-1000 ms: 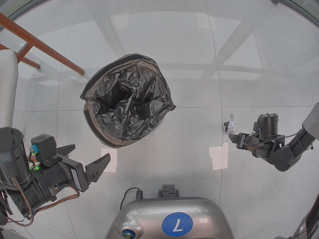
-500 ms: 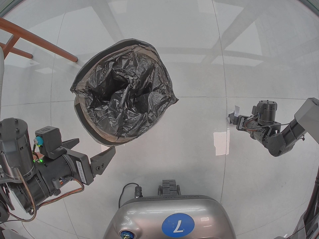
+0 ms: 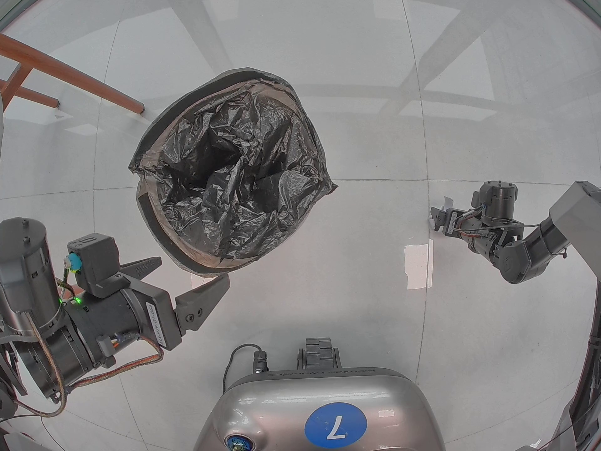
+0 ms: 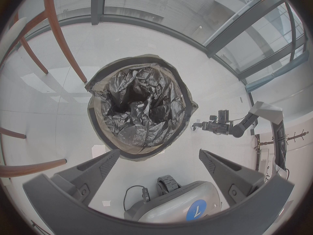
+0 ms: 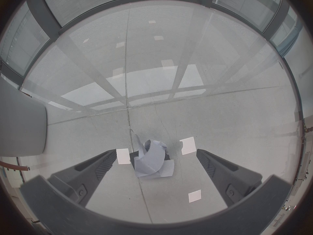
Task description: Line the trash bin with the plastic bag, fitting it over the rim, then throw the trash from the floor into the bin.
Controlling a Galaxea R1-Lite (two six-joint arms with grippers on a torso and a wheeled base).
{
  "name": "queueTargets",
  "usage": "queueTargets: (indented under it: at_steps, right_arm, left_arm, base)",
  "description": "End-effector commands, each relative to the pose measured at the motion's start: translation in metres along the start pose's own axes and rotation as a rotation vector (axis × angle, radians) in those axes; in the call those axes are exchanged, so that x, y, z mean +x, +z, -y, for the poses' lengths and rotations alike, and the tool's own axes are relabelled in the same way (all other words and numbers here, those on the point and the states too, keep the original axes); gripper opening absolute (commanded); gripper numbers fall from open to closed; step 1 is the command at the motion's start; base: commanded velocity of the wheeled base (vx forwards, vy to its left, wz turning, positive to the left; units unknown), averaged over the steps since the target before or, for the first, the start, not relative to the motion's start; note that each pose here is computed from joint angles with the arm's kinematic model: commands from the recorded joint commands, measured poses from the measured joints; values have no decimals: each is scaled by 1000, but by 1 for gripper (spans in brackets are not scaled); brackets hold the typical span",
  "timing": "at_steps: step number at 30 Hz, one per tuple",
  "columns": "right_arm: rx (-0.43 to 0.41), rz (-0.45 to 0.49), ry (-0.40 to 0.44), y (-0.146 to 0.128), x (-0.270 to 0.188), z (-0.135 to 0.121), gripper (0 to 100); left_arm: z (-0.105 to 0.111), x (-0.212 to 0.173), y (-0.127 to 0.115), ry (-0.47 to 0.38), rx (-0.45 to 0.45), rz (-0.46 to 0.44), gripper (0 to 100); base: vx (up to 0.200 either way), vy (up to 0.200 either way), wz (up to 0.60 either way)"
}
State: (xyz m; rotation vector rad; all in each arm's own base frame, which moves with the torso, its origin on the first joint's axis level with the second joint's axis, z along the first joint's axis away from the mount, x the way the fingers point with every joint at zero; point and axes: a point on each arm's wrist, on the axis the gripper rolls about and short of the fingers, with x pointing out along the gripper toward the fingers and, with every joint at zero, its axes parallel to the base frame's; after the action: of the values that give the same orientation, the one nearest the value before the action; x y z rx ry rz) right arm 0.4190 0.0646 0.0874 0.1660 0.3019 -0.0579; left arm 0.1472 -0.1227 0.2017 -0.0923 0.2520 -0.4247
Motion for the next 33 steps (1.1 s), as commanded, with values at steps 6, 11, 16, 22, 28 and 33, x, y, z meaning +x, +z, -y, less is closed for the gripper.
queueTargets:
  at_steps: [6, 11, 16, 22, 28, 33]
  right_arm:
    - [-3, -21, -6, -12, 12, 1, 100]
    - [-2, -27, -8, -17, 20, 2, 100]
    - [0, -12, -3, -17, 27, -1, 100]
    - [3, 11, 2, -13, 35, -3, 100]
    - [5, 10, 7, -14, 34, -5, 0]
    - [6, 14, 6, -12, 32, -5, 0]
  left_arm:
    - [0, 1, -2, 4, 2, -5, 100]
    - [0, 1, -1, 0, 0, -1, 100]
    - [0, 0, -1, 1, -1, 0, 100]
    - [0, 0, -1, 0, -1, 1, 100]
    - [0, 0, -2, 0, 0, -1, 100]
    - [0, 0, -1, 3, 1, 1, 100]
  base:
    - [0, 0, 0]
    - [0, 0, 0]
    - [0, 0, 0]
    - [0, 0, 0]
    - [0, 0, 0]
    - [0, 0, 0]
